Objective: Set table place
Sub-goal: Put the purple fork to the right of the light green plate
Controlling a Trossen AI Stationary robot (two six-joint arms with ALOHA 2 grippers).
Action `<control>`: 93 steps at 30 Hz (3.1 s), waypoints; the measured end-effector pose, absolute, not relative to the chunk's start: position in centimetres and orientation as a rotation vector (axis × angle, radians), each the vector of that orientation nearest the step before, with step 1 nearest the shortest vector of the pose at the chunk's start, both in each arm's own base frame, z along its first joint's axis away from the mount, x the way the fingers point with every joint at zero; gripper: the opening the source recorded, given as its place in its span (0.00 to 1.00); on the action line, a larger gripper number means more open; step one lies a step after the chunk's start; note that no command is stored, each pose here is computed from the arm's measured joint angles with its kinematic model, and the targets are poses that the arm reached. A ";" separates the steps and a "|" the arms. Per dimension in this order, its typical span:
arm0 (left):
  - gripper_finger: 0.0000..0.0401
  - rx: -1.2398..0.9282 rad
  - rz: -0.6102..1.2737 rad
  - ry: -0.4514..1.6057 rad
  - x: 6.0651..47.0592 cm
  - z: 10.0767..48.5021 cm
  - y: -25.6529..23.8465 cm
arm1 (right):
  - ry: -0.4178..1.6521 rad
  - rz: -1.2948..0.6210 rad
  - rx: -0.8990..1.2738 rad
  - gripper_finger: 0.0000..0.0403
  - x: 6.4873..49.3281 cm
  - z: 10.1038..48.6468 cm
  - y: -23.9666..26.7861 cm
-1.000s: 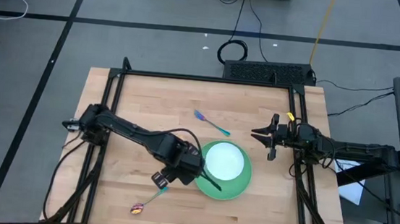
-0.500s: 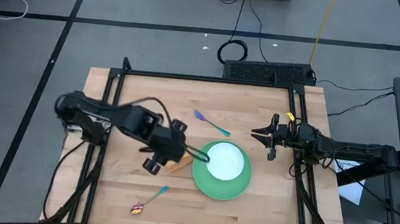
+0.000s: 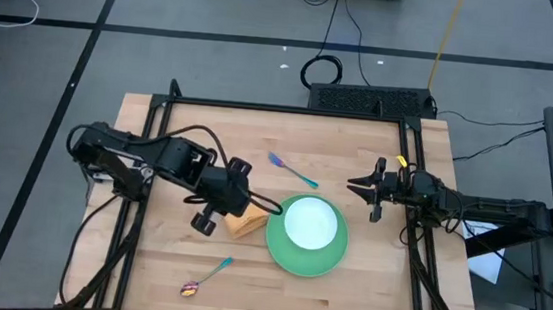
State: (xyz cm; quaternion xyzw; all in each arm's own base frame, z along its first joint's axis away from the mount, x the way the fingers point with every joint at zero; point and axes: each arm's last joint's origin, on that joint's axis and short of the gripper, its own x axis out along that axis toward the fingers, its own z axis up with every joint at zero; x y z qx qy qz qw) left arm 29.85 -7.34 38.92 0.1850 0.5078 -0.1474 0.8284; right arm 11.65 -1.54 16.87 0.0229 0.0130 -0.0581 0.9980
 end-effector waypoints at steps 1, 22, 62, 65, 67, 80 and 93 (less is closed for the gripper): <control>0.02 0.393 -0.313 1.079 29.9 38.9 -7.3 | 0.026 -0.116 0.046 0.17 11.7 16.9 -1.5; 0.00 0.369 -0.179 1.012 25.6 42.1 -6.4 | 0.026 -0.116 0.046 0.17 11.7 16.9 -1.5; 0.00 0.146 -0.097 0.400 12.5 42.6 -3.1 | 0.025 -0.116 0.062 0.17 11.7 16.9 -1.5; 0.00 0.143 -0.096 0.395 12.2 42.6 -3.0 | 0.026 -0.116 0.060 0.17 11.7 16.9 -1.5; 0.00 0.144 -0.096 0.397 12.1 42.6 -3.0 | 0.026 -0.116 0.059 0.17 11.7 16.9 -1.5; 0.00 0.310 -0.190 0.235 12.7 38.6 -3.3 | 0.025 -0.116 0.066 0.17 11.7 16.9 -1.5; 0.00 0.265 -0.130 0.089 9.4 33.9 -1.8 | 0.026 -0.116 0.062 0.17 11.7 16.9 -1.5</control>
